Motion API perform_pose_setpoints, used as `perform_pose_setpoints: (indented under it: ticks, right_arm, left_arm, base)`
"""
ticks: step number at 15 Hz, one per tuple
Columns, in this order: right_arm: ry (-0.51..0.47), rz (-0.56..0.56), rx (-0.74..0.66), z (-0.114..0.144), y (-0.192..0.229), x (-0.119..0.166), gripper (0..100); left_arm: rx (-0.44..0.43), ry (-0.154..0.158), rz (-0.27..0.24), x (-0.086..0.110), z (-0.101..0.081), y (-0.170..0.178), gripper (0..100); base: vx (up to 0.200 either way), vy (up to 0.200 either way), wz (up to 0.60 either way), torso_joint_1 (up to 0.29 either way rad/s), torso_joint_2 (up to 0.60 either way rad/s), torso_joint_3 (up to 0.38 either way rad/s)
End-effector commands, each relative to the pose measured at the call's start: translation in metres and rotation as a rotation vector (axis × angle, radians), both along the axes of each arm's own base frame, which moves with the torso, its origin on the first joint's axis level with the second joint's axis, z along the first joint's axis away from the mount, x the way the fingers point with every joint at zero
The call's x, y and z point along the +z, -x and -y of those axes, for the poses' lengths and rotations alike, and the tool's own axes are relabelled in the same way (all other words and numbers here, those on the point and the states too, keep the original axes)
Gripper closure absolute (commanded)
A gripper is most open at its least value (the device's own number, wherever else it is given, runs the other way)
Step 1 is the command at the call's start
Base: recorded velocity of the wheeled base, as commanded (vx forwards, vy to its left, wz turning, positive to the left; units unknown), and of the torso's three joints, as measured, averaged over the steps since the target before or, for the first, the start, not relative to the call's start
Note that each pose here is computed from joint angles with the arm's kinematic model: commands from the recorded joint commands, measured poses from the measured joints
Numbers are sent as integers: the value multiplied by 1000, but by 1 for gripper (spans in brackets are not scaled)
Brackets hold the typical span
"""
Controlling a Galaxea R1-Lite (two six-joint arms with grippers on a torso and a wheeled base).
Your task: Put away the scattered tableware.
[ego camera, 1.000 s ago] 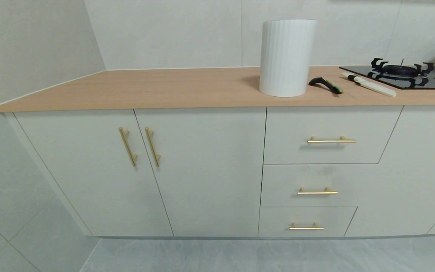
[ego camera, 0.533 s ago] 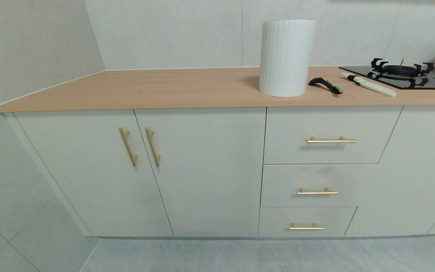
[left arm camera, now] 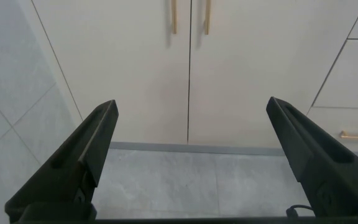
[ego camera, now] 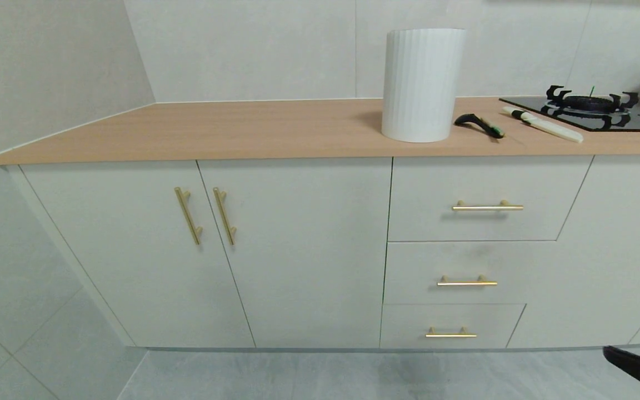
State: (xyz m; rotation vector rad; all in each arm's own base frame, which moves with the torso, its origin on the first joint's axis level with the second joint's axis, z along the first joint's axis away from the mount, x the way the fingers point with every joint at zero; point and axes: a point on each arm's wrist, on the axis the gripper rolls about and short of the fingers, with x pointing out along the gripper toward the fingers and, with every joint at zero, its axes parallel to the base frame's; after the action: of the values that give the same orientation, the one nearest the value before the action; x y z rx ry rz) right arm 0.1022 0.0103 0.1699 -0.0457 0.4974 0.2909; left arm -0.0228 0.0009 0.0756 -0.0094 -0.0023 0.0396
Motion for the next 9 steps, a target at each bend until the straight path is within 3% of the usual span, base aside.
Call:
perform_pose_setpoints:
  ticks: [1, 5, 9]
  right_arm:
    - [12, -171, 32, -11, -86, -16, 0]
    - [35, -223, 7, -16, -144, -43, 0]
    - [49, -251, -9, -18, -173, -54, 0]
  left_arm:
    - [0, 1, -1, 0, 0, 0, 0]
    - [0, 1, -1, 0, 0, 0, 0]
    - [2, 1, -1, 0, 0, 0, 0]
  base:
    - [0, 0, 0, 0, 0, 0]
    - [0, 0, 0, 0, 0, 0]
    - [0, 0, 0, 0, 0, 0]
